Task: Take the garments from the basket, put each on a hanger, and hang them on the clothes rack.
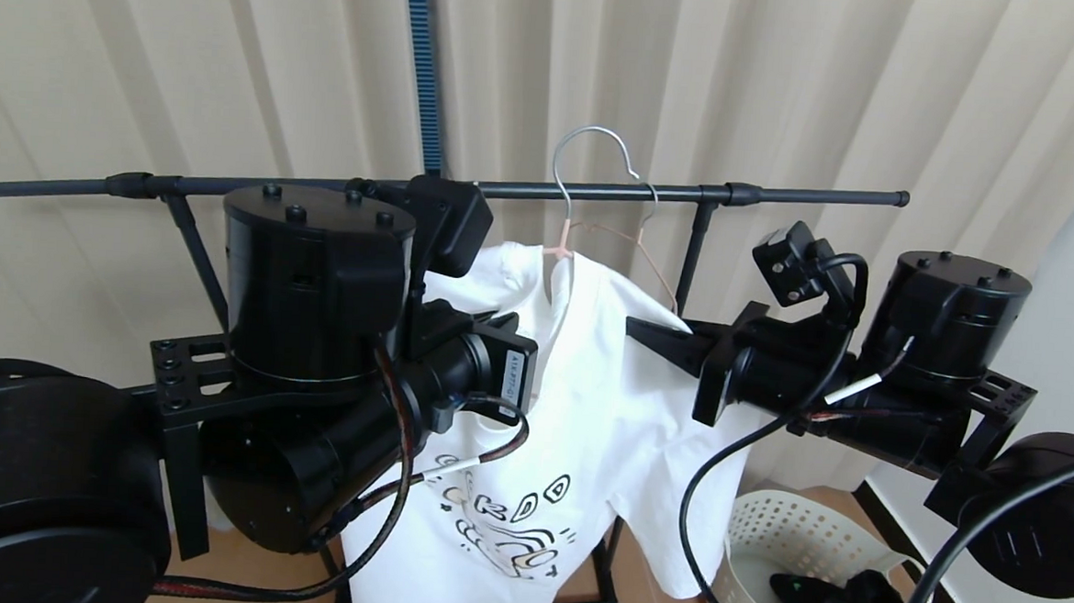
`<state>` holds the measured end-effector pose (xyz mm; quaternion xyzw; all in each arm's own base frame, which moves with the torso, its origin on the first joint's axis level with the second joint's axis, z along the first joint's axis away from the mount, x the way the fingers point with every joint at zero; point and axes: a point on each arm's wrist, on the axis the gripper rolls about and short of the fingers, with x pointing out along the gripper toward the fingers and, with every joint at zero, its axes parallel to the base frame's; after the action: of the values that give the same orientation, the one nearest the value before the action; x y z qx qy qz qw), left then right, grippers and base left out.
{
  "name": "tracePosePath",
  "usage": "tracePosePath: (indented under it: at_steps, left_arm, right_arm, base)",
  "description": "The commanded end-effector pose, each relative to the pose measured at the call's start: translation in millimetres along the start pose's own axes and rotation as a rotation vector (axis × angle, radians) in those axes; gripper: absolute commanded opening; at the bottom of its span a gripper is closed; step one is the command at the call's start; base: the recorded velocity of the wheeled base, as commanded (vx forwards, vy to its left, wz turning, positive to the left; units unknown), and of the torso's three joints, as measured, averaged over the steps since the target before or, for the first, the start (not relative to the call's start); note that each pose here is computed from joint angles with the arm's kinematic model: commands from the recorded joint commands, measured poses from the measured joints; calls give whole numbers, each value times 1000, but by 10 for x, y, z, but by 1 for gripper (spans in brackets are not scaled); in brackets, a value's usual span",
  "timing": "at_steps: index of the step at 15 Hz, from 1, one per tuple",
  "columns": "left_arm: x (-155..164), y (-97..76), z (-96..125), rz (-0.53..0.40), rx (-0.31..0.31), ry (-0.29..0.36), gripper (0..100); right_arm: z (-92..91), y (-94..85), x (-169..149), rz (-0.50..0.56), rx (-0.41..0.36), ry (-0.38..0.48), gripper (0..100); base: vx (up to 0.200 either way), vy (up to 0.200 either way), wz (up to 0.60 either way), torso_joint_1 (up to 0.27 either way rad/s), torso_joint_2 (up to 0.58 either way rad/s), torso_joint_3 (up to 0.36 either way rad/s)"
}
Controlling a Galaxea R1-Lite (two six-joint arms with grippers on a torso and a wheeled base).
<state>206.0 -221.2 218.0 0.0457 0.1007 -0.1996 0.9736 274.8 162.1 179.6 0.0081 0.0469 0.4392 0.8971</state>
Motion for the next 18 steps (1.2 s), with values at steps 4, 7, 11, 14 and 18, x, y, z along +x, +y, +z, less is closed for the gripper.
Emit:
tracePosePath:
  at_steps: [4, 7, 11, 14, 18]
  left_arm:
    - [54, -24, -29, 1, 4, 11, 100]
    - [83, -38, -8, 0, -5, -13, 100]
    - [-5, -31, 42, -10, -13, -35, 100]
    - [-63, -18, 51, -15, -13, -41, 100]
    - [-107, -26, 35, -24, -8, -39, 100]
  right_arm:
    - [34, 31, -58, 31, -5, -11, 0]
    - [28, 36, -67, 36, -13, -29, 0]
    - [23, -15, -69, 20, -6, -29, 0]
    - [14, -20, -59, 20, -4, -26, 0]
    - [13, -28, -53, 19, -4, -26, 0]
  base:
    - [0, 0, 0, 0, 0, 0]
    - [0, 0, 0, 0, 0, 0]
    - [0, 0, 0, 0, 0, 0]
    - [0, 0, 0, 0, 0, 0]
    - [0, 0, 0, 0, 0, 0]
